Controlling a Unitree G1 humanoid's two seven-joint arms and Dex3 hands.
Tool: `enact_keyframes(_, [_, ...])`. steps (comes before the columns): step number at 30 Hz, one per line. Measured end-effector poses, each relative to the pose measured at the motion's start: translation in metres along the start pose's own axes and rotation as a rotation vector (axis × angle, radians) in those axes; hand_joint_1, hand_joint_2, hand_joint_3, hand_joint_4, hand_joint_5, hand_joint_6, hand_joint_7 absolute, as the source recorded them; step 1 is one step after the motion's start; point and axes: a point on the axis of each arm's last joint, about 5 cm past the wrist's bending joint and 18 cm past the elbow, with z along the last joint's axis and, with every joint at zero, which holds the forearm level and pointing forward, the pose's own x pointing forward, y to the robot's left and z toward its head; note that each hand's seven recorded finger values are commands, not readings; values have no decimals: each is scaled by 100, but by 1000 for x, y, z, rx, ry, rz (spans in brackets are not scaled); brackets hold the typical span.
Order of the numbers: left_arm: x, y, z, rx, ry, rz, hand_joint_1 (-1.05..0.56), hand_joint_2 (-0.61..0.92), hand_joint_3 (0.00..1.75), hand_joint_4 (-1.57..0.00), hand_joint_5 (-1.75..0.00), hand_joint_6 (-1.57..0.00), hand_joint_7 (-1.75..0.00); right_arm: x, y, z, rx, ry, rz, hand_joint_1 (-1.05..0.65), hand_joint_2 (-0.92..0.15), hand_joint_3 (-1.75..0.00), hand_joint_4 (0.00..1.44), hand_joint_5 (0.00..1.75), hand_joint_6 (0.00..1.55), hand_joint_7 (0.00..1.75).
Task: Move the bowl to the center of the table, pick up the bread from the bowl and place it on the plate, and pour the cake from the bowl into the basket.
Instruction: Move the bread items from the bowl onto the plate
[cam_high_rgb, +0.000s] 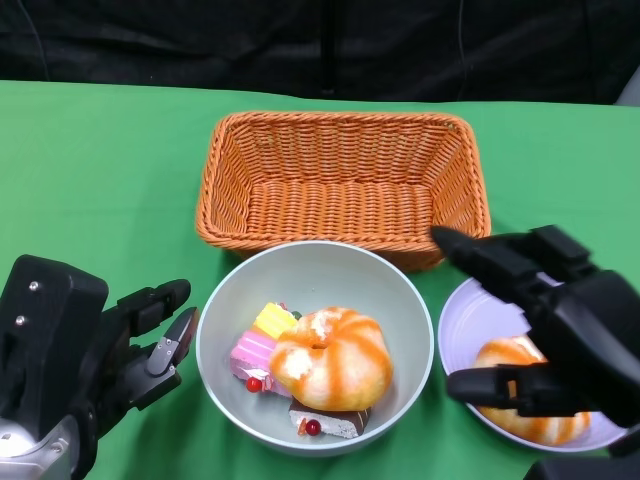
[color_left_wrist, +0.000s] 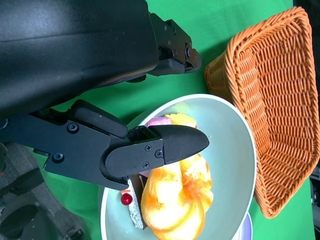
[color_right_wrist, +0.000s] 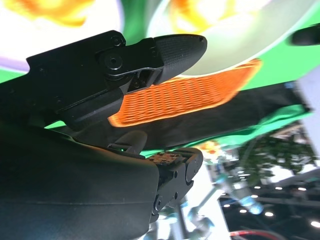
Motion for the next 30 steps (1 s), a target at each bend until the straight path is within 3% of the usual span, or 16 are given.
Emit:
enact_keyframes(5, [0, 0, 0, 2, -3, -6, -73, 92, 66, 0, -59, -23, -1, 13, 5, 10, 24, -77, 39, -67, -92, -16, 17, 78, 35, 12])
enact_keyframes(12, [-1, -1, 1, 5, -6, -10, -72, 92, 66, 0, -58, -22, 0, 33, 21, 17, 36, -129, 123, -68, -92, -15, 16, 80, 35, 12])
enact_keyframes(23, [-2, -5, 2, 13, -13, -20, -73, 92, 67, 0, -60, -23, -1, 57, 47, 12, -41, -160, 270, -66, -92, -10, 19, 86, 40, 14])
enact_keyframes(30, [-3, -7, 4, 24, -19, -17, -73, 92, 67, 0, -60, -23, 0, 64, 61, 10, -102, -178, 364, -67, -92, -7, 20, 79, 42, 13])
